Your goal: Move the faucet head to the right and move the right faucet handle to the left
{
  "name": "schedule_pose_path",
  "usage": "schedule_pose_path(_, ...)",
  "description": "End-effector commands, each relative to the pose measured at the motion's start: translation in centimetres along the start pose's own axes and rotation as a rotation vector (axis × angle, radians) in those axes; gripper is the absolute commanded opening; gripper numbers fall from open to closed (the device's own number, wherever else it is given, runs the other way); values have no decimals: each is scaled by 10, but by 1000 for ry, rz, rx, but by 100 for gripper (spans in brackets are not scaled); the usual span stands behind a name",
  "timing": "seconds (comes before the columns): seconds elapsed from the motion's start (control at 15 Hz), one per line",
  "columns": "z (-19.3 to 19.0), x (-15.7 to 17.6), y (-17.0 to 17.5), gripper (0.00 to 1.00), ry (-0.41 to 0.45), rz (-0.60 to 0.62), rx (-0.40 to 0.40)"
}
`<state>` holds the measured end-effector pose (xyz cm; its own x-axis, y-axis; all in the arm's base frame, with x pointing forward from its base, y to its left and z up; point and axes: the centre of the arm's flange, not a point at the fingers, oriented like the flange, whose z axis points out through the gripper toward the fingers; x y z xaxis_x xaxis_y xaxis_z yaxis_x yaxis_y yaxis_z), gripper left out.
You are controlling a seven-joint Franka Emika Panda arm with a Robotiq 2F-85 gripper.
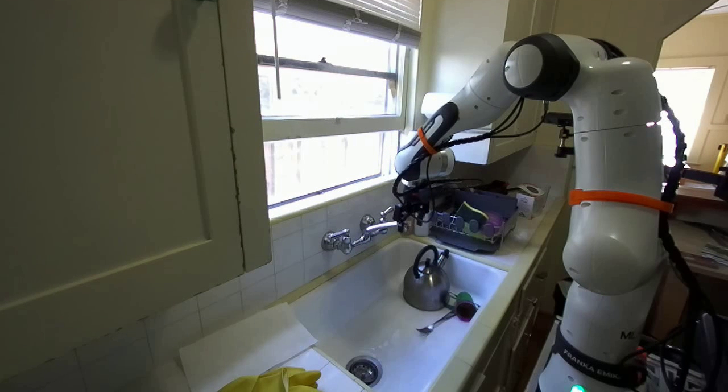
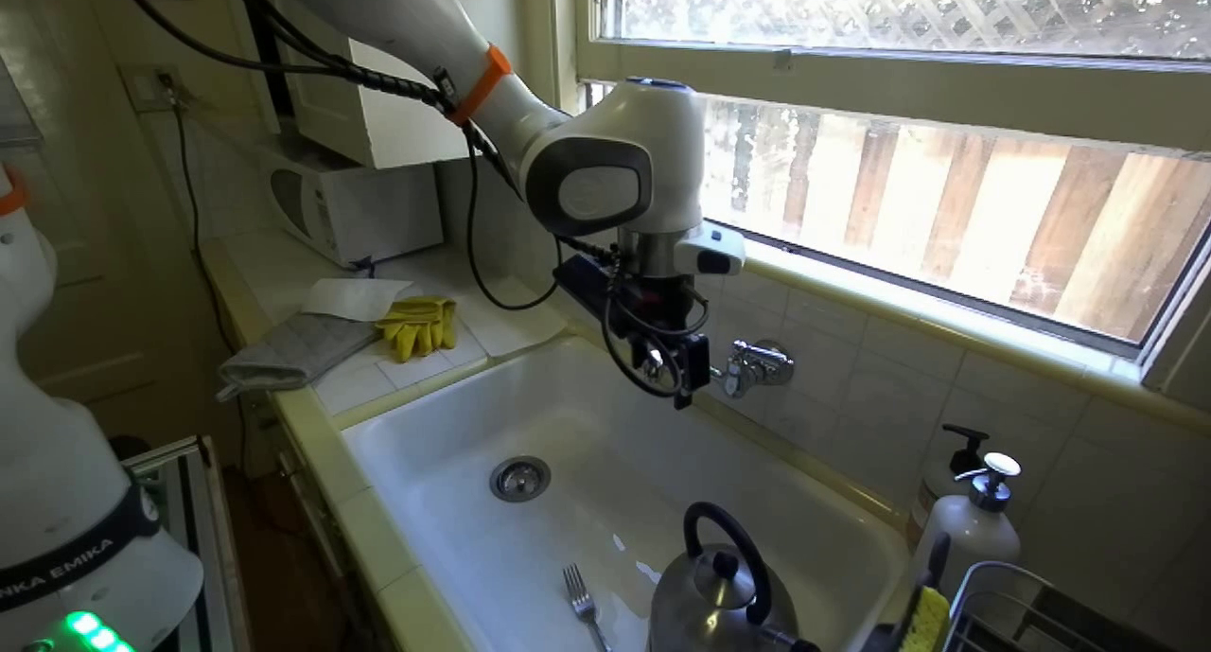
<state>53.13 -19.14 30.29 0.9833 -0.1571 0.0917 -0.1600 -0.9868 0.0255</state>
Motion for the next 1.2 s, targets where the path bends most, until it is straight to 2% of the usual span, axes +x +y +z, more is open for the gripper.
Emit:
schedule_pose_path(0.0, -3, -5, 8, 100, -46, -45, 5)
schedule_pose_path(0.27, -15, -16, 8, 100, -125, -114, 39)
schedule_pose_path(0.47, -28, -15, 13, 100, -141, -86, 67)
schedule_pose_path(0.67, -50, -7, 22, 100, -125, 32, 75)
schedule_pose_path(0.87, -65, 4, 36, 100, -108, 206, 46)
schedule_pose_path(1.13, -70, 24, 43, 100, -51, 420, 14)
